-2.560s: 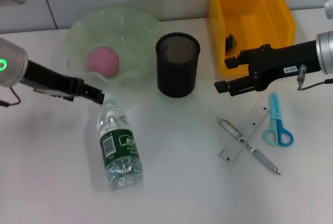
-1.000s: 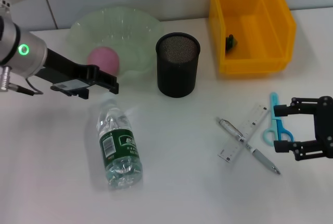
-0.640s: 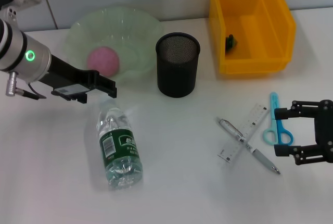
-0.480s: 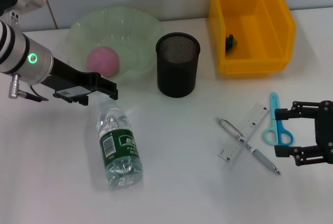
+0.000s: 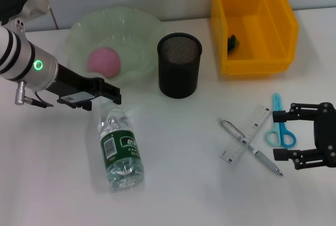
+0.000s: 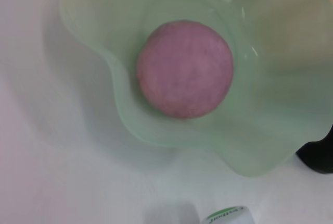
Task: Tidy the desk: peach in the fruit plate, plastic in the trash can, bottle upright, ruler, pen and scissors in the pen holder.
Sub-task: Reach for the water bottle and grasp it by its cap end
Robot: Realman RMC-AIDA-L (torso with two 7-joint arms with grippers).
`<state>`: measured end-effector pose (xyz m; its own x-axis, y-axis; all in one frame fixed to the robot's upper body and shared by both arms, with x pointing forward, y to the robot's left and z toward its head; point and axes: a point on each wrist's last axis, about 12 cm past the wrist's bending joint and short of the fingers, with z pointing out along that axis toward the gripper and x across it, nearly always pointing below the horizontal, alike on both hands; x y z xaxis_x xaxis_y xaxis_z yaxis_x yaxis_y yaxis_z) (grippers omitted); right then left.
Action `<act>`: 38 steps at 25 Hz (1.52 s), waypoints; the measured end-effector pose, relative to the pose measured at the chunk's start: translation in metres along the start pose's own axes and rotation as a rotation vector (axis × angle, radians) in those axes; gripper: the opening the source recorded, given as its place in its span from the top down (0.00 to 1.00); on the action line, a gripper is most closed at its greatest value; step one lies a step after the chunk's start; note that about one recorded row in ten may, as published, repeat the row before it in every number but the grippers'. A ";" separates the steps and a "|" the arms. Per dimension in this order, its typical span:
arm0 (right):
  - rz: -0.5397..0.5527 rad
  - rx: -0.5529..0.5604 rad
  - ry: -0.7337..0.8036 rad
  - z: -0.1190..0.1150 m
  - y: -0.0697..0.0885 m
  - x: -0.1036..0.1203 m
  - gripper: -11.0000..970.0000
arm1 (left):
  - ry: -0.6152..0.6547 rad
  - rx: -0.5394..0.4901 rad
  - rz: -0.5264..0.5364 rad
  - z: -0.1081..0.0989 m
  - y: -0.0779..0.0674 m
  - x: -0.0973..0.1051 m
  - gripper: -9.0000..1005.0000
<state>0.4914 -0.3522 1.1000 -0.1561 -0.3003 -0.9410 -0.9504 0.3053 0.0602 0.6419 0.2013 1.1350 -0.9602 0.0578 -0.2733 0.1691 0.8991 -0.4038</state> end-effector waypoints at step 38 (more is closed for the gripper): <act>-0.034 -0.059 -0.027 0.007 -0.002 -0.012 0.17 | 0.030 0.000 0.032 0.021 -0.009 0.008 0.29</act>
<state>0.4974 -0.3429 1.1088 -0.1164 -0.2845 -0.9516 -0.9694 0.2412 0.0465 0.6370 0.1848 1.1181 -0.9604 0.1000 -0.2599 0.2002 0.8967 -0.3949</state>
